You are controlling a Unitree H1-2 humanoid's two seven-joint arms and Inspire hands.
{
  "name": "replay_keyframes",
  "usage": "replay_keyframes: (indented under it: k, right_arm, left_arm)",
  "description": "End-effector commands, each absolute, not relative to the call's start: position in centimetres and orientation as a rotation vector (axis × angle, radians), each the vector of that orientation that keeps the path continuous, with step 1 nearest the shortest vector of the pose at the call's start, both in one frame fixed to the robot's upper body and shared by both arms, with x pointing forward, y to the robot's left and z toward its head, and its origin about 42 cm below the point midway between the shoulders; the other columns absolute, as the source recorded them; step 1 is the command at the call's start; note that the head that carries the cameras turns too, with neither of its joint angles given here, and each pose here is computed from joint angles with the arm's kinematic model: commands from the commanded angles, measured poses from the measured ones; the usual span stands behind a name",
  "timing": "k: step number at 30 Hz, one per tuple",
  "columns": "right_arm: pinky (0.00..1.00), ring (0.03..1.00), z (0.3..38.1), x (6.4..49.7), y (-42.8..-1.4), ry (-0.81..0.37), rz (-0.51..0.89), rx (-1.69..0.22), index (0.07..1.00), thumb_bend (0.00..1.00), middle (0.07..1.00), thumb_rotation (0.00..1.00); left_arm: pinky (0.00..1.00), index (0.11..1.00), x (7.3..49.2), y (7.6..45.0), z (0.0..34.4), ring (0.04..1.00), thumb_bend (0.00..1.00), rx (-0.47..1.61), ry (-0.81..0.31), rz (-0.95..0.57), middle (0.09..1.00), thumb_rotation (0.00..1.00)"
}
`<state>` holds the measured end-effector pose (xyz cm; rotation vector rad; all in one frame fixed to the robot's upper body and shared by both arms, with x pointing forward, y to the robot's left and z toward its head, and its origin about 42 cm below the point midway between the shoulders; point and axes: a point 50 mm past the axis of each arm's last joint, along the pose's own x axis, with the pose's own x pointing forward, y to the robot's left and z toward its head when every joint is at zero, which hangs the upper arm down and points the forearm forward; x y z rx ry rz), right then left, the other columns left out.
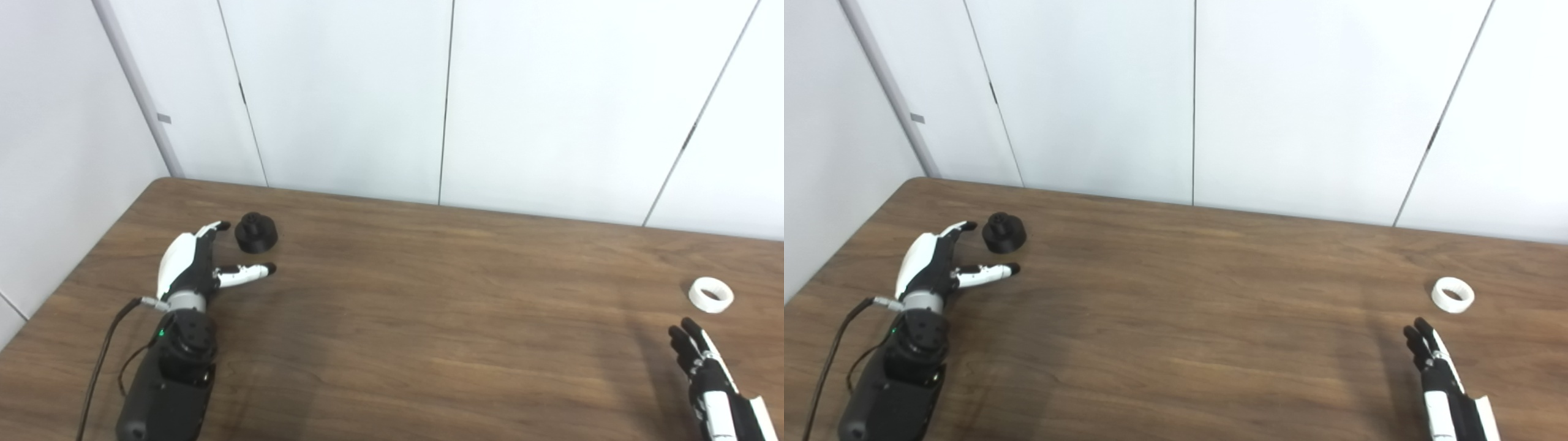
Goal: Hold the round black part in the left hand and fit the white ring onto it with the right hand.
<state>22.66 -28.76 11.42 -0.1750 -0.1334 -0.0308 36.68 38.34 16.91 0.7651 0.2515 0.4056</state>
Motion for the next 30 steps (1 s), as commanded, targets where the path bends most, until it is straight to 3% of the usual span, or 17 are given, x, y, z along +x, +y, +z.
replay_keyframes:
  k: [1,10,30]
  right_arm:
    - [0.95,0.938,9.5,21.6,-28.9,-0.066,-0.040,-0.149,0.933,0.50,0.921,1.00]
    - [0.94,0.938,9.6,21.7,-29.0,-0.069,-0.039,-0.156,0.936,0.50,0.917,1.00]
    - [0.94,0.927,9.4,21.5,-29.1,-0.069,-0.039,-0.155,0.927,0.53,0.911,1.00]
  left_arm:
    - [0.96,0.886,38.4,39.0,19.5,1.000,0.96,0.783,0.148,0.432,0.960,0.26]
    - [1.00,0.884,40.8,39.4,19.0,1.000,0.96,0.776,0.161,0.432,0.961,0.21]
    - [0.96,0.814,41.8,40.6,18.9,0.980,0.88,0.810,0.176,0.481,0.917,0.16]
